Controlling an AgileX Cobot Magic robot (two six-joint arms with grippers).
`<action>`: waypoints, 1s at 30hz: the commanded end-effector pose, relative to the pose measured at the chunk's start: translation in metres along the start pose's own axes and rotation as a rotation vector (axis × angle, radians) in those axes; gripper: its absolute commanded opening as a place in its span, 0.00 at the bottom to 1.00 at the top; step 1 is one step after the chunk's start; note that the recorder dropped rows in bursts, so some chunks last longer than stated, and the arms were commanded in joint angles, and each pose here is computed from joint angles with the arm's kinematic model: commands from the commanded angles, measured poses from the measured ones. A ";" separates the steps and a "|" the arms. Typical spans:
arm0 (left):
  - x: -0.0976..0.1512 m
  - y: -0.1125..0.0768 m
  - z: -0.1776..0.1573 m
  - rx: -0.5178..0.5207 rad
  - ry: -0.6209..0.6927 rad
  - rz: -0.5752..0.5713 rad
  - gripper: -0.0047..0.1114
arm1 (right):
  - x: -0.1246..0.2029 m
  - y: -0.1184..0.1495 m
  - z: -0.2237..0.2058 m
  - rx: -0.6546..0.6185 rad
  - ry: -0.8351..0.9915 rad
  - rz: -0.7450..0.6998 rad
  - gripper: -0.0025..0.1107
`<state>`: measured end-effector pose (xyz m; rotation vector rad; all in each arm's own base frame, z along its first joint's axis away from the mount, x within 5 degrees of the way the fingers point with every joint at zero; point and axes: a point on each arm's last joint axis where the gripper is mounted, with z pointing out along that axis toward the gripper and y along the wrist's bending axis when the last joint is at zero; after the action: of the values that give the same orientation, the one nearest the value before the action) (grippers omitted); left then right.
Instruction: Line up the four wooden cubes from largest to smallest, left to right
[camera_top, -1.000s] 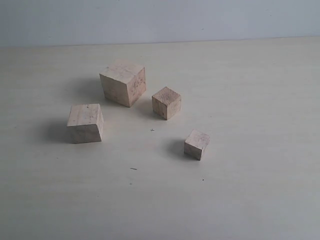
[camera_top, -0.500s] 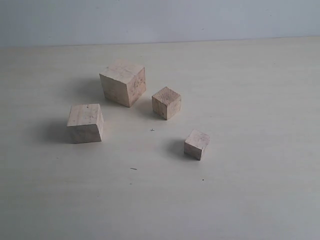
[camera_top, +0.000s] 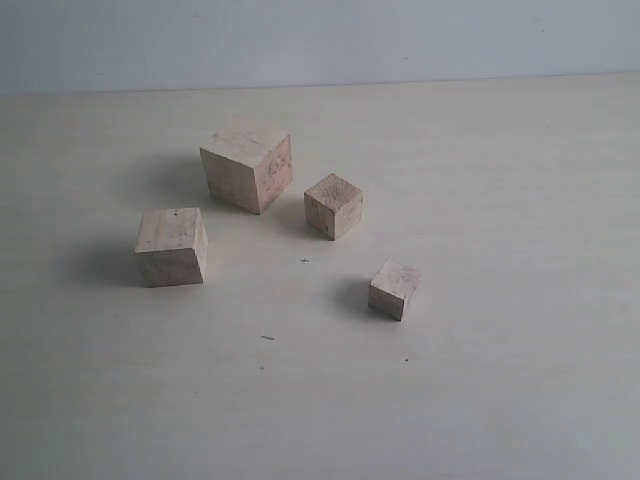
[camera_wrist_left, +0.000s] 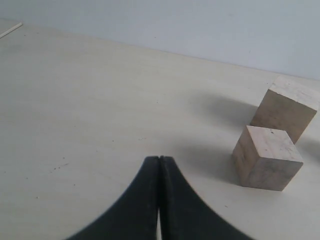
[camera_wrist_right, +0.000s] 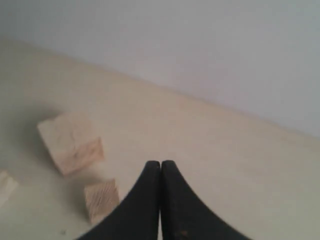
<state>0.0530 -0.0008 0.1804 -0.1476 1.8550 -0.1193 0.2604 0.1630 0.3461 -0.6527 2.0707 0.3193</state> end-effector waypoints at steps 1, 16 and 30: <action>0.001 0.000 0.000 0.010 -0.002 -0.001 0.04 | 0.013 0.031 0.073 -0.140 0.350 -0.105 0.02; 0.001 0.000 0.000 0.010 -0.002 -0.001 0.04 | 0.006 0.052 0.155 -0.351 0.383 -0.245 0.02; 0.001 0.000 0.000 0.010 -0.002 -0.001 0.04 | 0.001 0.067 0.170 -0.493 0.197 -0.259 0.36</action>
<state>0.0530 -0.0008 0.1804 -0.1476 1.8550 -0.1193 0.3419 0.2876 0.2513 -1.2269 2.1513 0.5575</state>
